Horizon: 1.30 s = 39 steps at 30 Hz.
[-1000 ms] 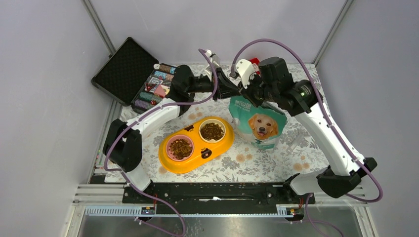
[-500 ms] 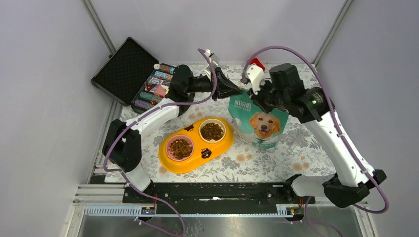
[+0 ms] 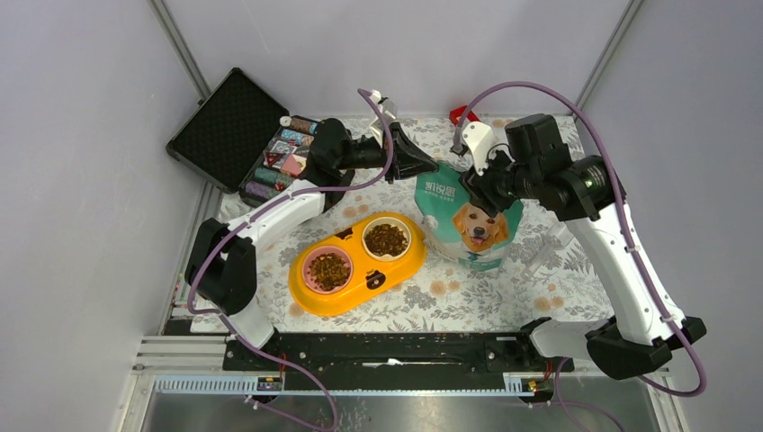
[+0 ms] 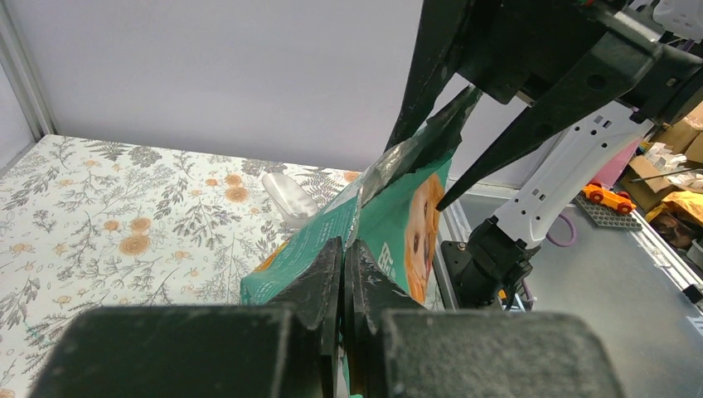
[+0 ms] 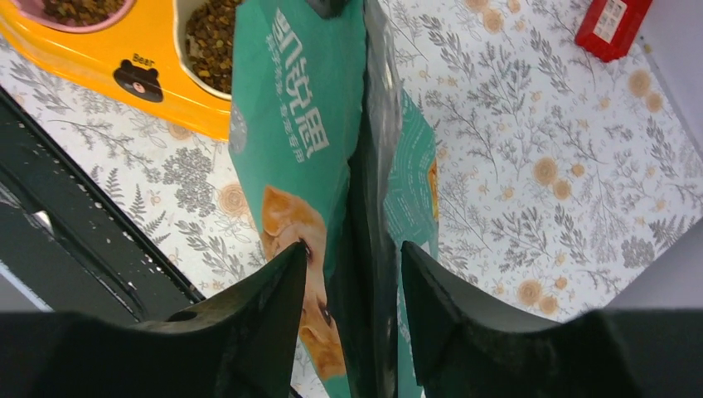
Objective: Serve the pet food
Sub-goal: Close the pet food bag at the center of the board.
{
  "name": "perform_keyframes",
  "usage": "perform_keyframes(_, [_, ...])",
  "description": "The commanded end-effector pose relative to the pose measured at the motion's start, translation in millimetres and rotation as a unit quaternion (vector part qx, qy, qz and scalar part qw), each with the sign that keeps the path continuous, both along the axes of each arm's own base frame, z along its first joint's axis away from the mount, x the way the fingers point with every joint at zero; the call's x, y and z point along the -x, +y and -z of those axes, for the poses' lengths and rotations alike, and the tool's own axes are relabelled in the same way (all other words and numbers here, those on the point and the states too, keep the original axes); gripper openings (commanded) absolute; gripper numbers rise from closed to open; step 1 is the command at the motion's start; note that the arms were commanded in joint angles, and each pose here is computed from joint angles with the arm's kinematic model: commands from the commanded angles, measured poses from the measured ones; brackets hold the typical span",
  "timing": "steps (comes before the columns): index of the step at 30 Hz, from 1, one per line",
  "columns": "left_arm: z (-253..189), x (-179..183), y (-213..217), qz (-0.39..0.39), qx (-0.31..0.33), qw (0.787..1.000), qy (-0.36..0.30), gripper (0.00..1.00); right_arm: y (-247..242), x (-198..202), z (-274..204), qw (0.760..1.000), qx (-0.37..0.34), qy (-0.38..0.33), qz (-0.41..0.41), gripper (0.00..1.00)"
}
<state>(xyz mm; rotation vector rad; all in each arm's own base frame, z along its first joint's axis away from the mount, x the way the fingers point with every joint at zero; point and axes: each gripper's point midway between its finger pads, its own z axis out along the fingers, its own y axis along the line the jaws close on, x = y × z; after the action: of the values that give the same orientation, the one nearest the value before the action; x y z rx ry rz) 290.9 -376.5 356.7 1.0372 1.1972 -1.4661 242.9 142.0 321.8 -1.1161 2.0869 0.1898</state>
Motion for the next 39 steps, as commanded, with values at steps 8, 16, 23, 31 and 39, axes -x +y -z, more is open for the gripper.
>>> perform_keyframes(8, [-66, -5, 29, -0.055, 0.068, 0.992, -0.092, 0.00, 48, -18, -26, 0.998, -0.052, 0.025, -0.040, 0.47])
perform_keyframes(16, [-65, -4, 31, -0.055, 0.063, 0.992, -0.096, 0.00, 37, -25, -17, 1.000, -0.012, 0.011, -0.022, 0.00])
perform_keyframes(23, [-65, -5, 30, -0.055, 0.068, 0.992, -0.092, 0.00, 17, -18, -16, 1.000, 0.004, -0.018, -0.002, 0.62])
perform_keyframes(31, [-66, -4, 31, -0.056, 0.066, 0.992, -0.095, 0.00, 2, -23, -14, 0.998, 0.020, -0.046, 0.033, 0.00])
perform_keyframes(39, [-68, -4, 30, -0.054, 0.071, 0.992, -0.093, 0.00, 23, -17, -17, 1.000, -0.015, -0.011, -0.002, 0.53])
